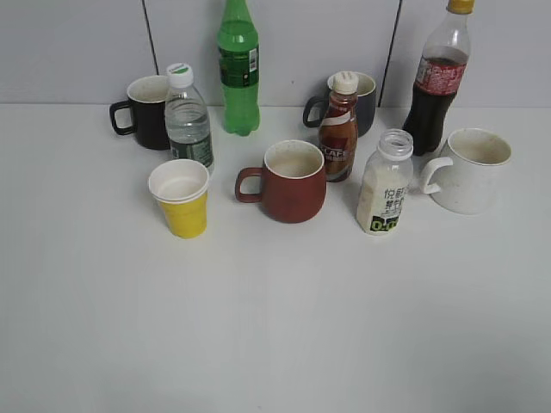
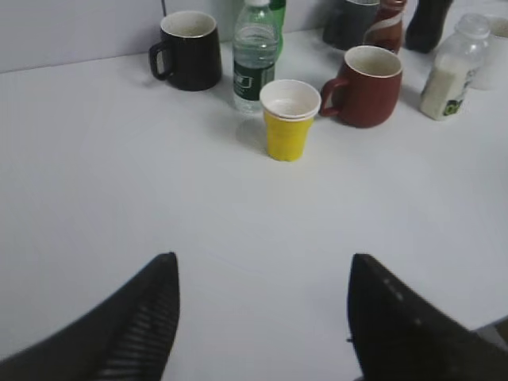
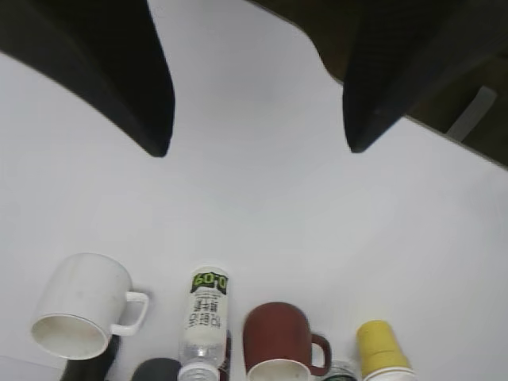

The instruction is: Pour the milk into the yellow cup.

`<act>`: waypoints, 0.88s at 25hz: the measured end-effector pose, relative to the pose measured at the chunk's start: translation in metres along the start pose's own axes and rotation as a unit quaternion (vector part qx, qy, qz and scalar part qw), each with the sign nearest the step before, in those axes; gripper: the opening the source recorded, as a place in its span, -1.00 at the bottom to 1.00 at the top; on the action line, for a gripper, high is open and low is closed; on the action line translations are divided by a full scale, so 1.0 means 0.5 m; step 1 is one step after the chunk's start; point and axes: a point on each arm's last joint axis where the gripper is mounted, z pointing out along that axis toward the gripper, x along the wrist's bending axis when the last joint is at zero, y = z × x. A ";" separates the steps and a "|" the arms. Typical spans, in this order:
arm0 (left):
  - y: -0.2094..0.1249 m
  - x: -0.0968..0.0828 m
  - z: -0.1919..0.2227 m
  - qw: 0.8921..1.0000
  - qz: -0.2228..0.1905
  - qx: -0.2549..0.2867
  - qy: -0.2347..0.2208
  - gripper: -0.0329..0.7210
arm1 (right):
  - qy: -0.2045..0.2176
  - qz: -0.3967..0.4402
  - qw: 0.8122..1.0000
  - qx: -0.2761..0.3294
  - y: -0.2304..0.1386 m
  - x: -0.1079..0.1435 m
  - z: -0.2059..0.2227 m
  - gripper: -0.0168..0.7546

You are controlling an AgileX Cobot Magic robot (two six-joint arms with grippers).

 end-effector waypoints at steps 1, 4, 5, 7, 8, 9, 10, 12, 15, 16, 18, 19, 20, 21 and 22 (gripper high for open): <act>0.000 0.000 0.000 1.000 -0.004 -0.001 0.009 0.43 | -0.016 0.008 1.000 0.000 0.000 0.000 0.001 0.34; 0.000 -0.002 -0.001 0.998 -0.024 -0.004 0.053 0.43 | -0.070 0.034 0.997 -0.002 0.002 0.000 0.003 0.34; -0.001 -0.005 -0.001 0.994 -0.046 -0.009 0.101 0.43 | -0.088 0.043 0.995 -0.002 0.002 0.000 0.004 0.34; -0.001 -0.006 -0.001 0.990 -0.057 -0.011 0.126 0.43 | -0.113 0.056 0.992 -0.002 0.003 0.000 0.006 0.34; -0.001 -0.007 -0.001 0.987 -0.066 -0.012 0.145 0.43 | -0.123 0.061 0.991 -0.003 0.003 0.000 0.006 0.34; -0.001 -0.007 -0.001 0.986 -0.069 -0.013 0.152 0.43 | -0.129 0.064 0.990 -0.003 0.003 0.000 0.006 0.34; -0.001 -0.007 -0.001 0.985 -0.071 -0.013 0.155 0.43 | -0.134 0.066 0.989 -0.003 0.003 0.000 0.007 0.34; -0.001 -0.007 -0.001 0.985 -0.072 -0.014 0.158 0.43 | -0.137 0.066 0.988 -0.009 0.002 0.001 0.004 0.34; -0.001 -0.007 -0.001 0.985 -0.072 -0.014 0.158 0.43 | -0.138 0.064 0.988 -0.015 0.000 0.003 0.001 0.34; -0.001 -0.007 -0.001 0.985 -0.072 -0.015 0.158 0.43 | -0.138 0.064 0.988 -0.016 -0.001 0.003 0.000 0.34; -0.001 -0.007 -0.001 0.985 -0.072 -0.015 0.158 0.43 | -0.138 0.064 0.988 -0.016 -0.001 0.003 0.000 0.34; -0.001 -0.007 -0.001 0.985 -0.072 -0.015 0.158 0.43 | -0.138 0.064 0.988 -0.016 -0.001 0.003 0.000 0.34; -0.001 -0.007 -0.001 0.985 -0.072 -0.015 0.158 0.43 | -0.138 0.064 0.988 -0.015 -0.001 0.003 0.001 0.34; -0.001 -0.007 -0.001 0.985 -0.072 -0.015 0.158 0.43 | -0.138 0.064 0.988 -0.015 -0.001 0.003 0.001 0.34; -0.001 -0.007 -0.001 0.985 -0.072 -0.015 0.158 0.43 | -0.138 0.064 0.988 -0.015 -0.001 0.003 0.001 0.34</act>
